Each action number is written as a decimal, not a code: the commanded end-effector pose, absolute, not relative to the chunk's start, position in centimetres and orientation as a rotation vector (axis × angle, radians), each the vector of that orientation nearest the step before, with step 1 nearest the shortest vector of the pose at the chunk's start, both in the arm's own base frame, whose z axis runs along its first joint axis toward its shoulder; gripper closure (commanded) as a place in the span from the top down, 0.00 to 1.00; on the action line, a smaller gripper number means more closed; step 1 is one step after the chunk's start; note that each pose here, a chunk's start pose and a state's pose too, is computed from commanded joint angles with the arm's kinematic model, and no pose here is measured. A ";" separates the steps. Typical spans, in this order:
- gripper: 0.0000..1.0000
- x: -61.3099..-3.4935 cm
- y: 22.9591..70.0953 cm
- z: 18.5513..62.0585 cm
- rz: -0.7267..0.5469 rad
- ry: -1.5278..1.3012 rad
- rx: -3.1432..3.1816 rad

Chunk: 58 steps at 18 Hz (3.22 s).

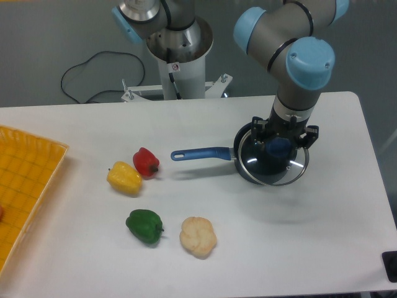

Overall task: Place the lid on the table
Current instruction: 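Lift the glass lid by its blue knob off the saucepan, then carry the glass lid beside the saucepan and lower it toward the table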

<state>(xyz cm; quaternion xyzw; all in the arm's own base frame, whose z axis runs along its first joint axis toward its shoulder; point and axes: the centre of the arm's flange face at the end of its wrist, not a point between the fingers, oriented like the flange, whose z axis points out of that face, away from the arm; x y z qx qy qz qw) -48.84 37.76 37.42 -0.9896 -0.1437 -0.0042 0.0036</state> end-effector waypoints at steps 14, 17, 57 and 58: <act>0.55 -51.3 41.8 35.4 -0.021 -0.395 -3.105; 0.55 -52.0 42.9 34.6 -0.026 -0.381 -3.107; 0.55 -53.0 50.2 24.4 0.015 -0.353 -3.121; 0.55 -52.9 50.3 24.3 0.014 -0.351 -3.123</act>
